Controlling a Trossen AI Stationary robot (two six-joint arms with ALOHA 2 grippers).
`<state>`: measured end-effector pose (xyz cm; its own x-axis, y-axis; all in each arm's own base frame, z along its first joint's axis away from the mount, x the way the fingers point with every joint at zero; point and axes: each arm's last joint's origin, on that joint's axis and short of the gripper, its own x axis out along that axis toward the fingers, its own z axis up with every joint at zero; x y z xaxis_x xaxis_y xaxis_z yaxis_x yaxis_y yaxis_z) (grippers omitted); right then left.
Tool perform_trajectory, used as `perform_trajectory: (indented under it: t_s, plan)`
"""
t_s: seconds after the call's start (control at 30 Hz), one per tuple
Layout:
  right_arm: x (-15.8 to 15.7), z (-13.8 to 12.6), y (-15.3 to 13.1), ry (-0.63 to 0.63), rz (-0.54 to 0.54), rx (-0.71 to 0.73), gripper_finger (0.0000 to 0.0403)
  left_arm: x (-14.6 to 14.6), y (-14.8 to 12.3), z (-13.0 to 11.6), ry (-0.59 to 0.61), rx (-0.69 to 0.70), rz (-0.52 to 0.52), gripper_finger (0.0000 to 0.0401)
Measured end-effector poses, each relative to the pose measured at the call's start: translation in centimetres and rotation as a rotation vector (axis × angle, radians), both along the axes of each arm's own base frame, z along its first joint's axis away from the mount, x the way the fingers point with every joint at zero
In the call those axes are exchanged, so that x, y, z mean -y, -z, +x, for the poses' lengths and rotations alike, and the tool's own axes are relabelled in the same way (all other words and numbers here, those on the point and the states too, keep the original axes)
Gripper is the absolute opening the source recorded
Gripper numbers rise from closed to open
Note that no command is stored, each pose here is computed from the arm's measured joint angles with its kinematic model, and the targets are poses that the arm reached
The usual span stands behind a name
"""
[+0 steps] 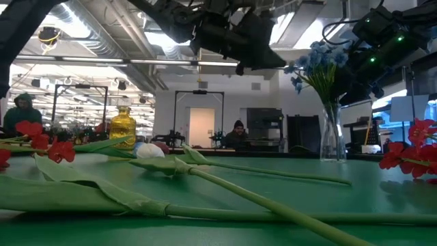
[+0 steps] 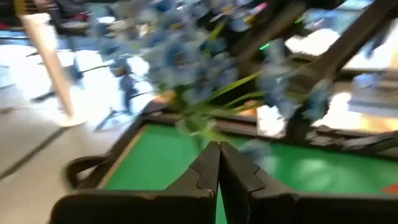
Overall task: Sort flowers into vase by color
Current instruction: Put the light blue flowers into the transparent vase
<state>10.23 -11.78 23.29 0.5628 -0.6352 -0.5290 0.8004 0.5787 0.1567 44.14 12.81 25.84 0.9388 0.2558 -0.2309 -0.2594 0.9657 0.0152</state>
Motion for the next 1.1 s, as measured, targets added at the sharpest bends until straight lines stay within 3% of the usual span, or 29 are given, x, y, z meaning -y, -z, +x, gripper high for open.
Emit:
perform_trajectory:
  t_s: [0.17, 0.37, 0.53, 0.87, 1.1]
  plan:
    - [0.0, 0.0, 0.0, -0.009, 0.004, 0.004, 0.0273, -0.6, 0.5, -0.5, -0.071, -0.086, 0.039, 0.0058]
    - [0.0, 0.0, 0.0, -0.009, 0.004, 0.004, 0.0273, -0.8, 1.1, -0.7, -0.014, -0.142, 0.001, 0.0135]
    - [0.0, 0.0, 0.0, -0.008, 0.004, 0.004, 0.0273, -0.3, 0.5, -0.4, 0.063, -0.065, -0.021, 0.0178]
    - [0.2, 0.5, -0.8, -0.061, -0.006, 0.128, 0.0273, 0.1, 1.2, -0.3, 0.082, -0.112, -0.049, 0.0200]
    - [0.2, 0.5, -0.8, -0.067, -0.004, 0.133, 0.0273, 0.4, 2.1, -0.5, 0.111, -0.136, -0.101, 0.0201]
